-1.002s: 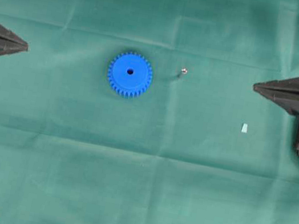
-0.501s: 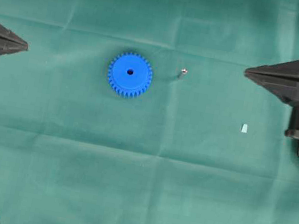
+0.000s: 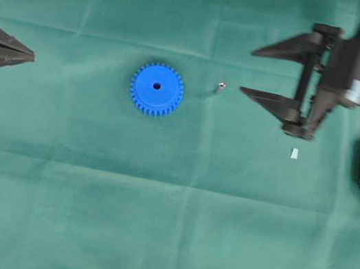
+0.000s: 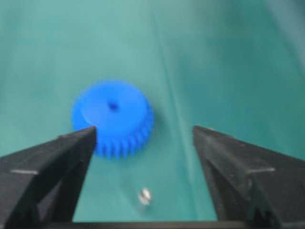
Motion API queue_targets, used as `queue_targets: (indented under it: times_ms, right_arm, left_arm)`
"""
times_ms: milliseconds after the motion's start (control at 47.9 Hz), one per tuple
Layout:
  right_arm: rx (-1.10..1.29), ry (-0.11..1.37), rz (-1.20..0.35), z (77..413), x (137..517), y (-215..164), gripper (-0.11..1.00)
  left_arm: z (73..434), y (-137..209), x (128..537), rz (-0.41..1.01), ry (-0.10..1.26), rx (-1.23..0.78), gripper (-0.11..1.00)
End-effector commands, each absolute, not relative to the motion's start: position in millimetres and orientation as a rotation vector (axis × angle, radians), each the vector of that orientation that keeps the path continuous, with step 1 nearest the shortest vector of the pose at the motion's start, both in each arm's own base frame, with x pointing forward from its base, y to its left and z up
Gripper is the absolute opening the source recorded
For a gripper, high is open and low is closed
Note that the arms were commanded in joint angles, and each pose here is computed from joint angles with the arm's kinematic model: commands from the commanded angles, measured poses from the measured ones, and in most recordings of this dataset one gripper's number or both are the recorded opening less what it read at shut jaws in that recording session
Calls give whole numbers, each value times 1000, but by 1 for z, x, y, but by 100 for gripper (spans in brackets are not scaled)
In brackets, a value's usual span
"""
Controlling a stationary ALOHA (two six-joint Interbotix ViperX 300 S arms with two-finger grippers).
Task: Insert the shaft into the center hole of the gear.
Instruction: 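Move the open right gripper left toward the silver shaft, then close the right gripper around the upright silver shaft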
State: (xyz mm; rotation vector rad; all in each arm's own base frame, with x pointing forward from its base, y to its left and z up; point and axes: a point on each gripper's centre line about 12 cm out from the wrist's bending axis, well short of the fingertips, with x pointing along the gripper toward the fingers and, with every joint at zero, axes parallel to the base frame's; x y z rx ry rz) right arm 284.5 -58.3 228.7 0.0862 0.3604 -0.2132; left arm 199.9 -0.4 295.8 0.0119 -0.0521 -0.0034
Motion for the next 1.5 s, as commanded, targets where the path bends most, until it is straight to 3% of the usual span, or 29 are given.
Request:
queue_targets:
  times_ms: [0,251,543,940,1023,1274,1483]
  right_arm:
    - [94,387,-231,218,297,-66,91]
    - [120,497,-251,163,314,-73,89]
    - [157,561,-281,123,320,-77,88]
    - [159,545,-292,116,323,-79,85]
    - [159,551,-290,116,323,-78,77]
    - [155,578,-281,113,322,-76,18]
    - [155,580,-276,114,323,-75,17]
  left_arm:
    - [304,-1,203,-7,-71,13,0]
    - [302,-1,203,-7,-60,13,0]
    - [301,-1,204,-5,-44,15,0]
    - [300,-1,203,-7,-43,15,0]
    - [300,-1,203,-5,-41,15,0]
    - [299,-1,203,-7,-32,15,0]
    - [298,-1,203,-7,-31,15,0]
